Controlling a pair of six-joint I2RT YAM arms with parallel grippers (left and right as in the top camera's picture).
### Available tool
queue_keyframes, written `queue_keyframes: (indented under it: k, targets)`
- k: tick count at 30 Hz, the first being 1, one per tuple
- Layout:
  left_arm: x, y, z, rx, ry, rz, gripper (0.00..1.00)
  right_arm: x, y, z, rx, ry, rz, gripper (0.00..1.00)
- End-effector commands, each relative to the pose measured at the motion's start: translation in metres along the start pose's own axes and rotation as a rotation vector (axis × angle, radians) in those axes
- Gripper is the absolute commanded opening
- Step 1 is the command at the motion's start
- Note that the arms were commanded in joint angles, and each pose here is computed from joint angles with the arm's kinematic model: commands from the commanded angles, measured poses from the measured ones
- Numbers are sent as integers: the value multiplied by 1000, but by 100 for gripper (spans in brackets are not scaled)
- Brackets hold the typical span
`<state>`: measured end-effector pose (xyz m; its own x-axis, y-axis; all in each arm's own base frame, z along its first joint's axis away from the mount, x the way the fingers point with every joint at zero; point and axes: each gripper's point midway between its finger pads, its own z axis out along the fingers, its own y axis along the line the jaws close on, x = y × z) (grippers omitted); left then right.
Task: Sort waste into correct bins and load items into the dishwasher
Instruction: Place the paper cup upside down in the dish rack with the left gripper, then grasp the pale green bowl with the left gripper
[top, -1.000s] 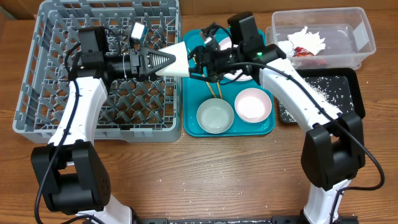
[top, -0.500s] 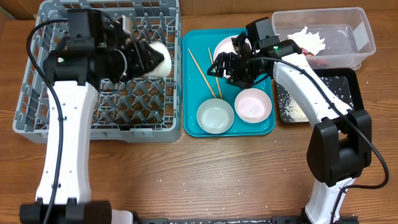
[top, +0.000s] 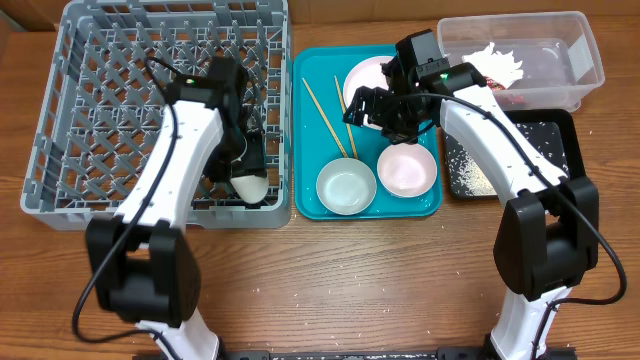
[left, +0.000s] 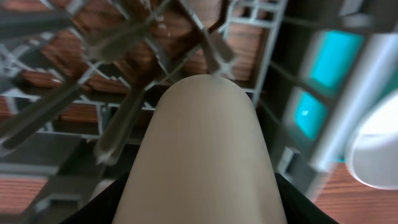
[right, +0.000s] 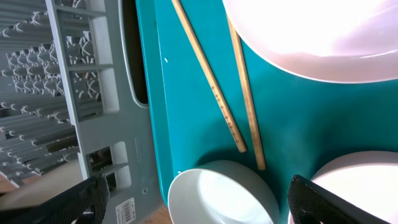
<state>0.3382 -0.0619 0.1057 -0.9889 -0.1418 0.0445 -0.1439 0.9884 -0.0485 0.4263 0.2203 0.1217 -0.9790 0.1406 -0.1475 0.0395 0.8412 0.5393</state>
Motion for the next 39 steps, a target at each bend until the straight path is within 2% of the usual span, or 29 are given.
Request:
queue_keyframes:
  k: [1,2,4,5,6,10,14,19,22,23,27,34,39]
  targets:
    - [-2,-3,19,-4,38,23,35,-3,9,-16,-6,-42,-29,93]
    - [-4,-3,21,-8,34,23,41,-3,10,-16,-6,-43,-29,93]
    - [-10,-2,25,-19,21,23,62,-3,9,-16,-4,-44,-29,93]
    - [-11,-2,26,-20,21,23,66,-3,9,-16,-4,-44,-29,93]
    - [-12,-1,27,-22,19,34,86,-3,9,-16,-4,-44,-29,93]
    - [-16,-1,20,-28,0,53,100,-3,14,-19,-27,-42,-23,93]
    - [-30,-8,-16,-9,-64,55,100,-9,32,-48,-62,-85,-53,93]
    - [-43,-23,-83,66,-226,81,95,2,28,-110,64,-184,-52,93]
    - [-41,-52,-114,182,-323,209,95,16,10,-135,174,-209,-8,93]
    - [-37,-68,-124,232,-353,277,96,25,-10,-147,284,-223,64,93]
    - [-35,-97,-124,275,-376,362,97,33,-49,-160,488,-258,193,92]
    - [-39,-131,-109,295,-388,429,96,44,-61,-127,476,-177,239,87]
    - [-39,-148,-113,302,-426,469,95,41,-60,-126,463,-189,251,90]
